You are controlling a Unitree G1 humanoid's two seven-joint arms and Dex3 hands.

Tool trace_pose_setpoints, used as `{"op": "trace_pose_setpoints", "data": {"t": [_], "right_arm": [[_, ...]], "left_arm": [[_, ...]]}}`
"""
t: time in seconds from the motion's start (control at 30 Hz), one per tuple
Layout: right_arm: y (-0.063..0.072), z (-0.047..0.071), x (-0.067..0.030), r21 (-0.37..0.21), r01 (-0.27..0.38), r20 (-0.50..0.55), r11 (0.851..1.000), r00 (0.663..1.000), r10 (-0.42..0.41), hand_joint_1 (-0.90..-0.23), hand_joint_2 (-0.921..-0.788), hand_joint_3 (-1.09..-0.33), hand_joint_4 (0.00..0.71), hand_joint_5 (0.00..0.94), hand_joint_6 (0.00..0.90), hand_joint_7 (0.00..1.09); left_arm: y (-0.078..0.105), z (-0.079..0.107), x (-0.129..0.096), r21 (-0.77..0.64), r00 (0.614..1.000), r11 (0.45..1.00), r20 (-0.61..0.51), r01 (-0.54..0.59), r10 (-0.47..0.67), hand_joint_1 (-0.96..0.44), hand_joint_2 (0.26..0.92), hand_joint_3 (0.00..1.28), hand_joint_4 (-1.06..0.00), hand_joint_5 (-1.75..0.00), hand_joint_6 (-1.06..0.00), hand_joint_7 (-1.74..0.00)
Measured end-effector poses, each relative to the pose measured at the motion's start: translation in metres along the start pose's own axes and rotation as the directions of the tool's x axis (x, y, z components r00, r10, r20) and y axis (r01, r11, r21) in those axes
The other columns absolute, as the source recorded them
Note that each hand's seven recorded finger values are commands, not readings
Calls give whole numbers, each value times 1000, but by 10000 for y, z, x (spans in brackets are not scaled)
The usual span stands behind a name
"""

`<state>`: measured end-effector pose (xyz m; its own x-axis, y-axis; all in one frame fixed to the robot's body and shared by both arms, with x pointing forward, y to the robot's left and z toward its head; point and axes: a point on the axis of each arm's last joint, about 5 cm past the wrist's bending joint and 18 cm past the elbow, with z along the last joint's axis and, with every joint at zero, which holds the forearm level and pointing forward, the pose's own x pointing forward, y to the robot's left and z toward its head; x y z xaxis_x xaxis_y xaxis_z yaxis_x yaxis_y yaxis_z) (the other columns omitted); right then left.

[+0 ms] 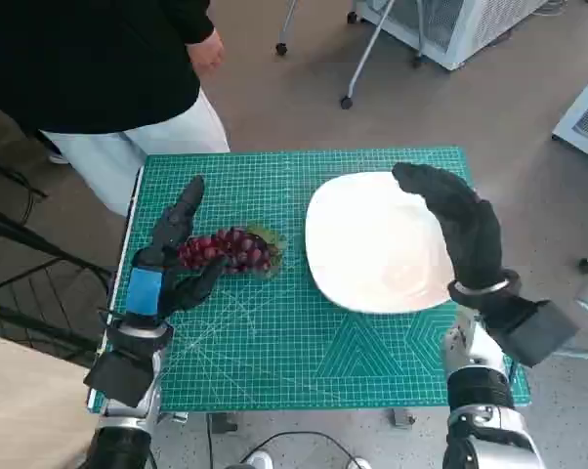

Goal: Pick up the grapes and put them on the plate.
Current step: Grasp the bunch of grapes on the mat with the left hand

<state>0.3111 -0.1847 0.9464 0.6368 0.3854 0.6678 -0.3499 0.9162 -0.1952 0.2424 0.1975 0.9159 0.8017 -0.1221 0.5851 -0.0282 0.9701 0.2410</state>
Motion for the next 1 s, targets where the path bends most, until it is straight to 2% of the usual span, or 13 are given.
{"op": "trace_pose_setpoints", "data": {"t": [1.0], "right_arm": [[2, -1, 1, 1, -2, -1, 1000, 1000, 2, -495, -921, -554, 234, 0, 199, 3]], "left_arm": [[0, 0, 0, 1, 1000, 1000, 0, 2, -2, -401, 921, 315, -312, 0, -367, 0]]}}
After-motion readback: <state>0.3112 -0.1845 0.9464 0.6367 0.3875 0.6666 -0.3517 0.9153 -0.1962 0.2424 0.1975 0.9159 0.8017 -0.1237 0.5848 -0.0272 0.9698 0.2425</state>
